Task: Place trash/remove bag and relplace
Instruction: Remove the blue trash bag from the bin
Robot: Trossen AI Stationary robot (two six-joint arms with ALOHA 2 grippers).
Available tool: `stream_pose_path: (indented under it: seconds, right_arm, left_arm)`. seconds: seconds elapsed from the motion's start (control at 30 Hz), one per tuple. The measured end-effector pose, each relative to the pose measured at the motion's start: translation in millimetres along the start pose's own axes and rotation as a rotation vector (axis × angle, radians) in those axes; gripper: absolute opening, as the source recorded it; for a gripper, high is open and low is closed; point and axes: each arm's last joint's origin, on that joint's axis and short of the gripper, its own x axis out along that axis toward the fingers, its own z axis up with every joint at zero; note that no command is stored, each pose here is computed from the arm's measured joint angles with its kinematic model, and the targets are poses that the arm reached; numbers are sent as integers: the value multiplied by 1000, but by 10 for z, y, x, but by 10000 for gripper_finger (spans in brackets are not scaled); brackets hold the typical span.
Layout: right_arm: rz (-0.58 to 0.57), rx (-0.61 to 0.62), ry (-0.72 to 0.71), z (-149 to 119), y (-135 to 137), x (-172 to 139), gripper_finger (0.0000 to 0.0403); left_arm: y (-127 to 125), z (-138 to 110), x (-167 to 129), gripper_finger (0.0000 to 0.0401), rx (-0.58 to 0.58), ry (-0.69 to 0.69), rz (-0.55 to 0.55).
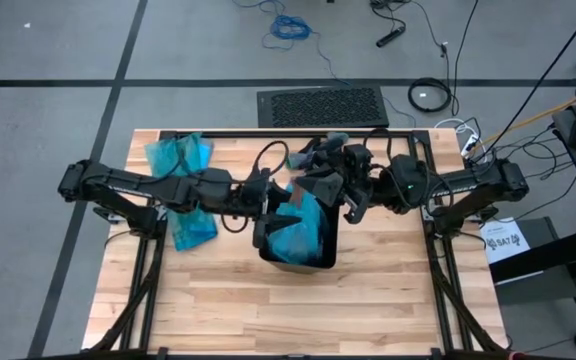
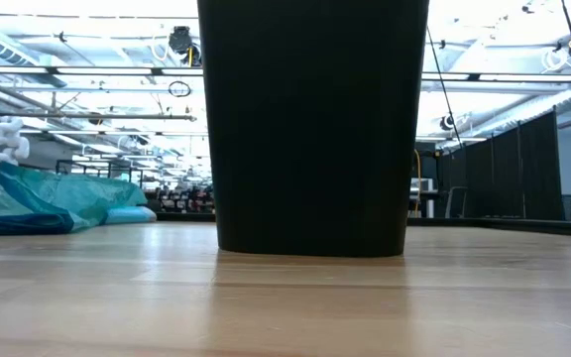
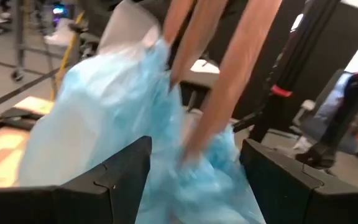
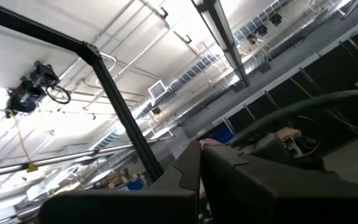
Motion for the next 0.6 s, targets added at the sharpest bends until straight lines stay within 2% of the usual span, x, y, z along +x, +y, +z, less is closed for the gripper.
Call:
stream_pose_path:
  seconds: [0.17, 0.33, 0.47, 0.6]
  right_arm:
    - [41, 5, 17, 40, 67, 54, 0]
    - [94, -55, 3, 199, 249, 151, 0]
    - [85, -138, 32, 290, 328, 212, 0]
    - [56, -167, 61, 332, 352, 242, 0]
  left_arm:
    - [36, -50, -18, 258, -19, 57, 88]
    - [39, -70, -20, 258, -40, 77, 94]
    - [33, -70, -21, 257, -47, 81, 74]
    - [4, -75, -12, 257, -48, 72, 49]
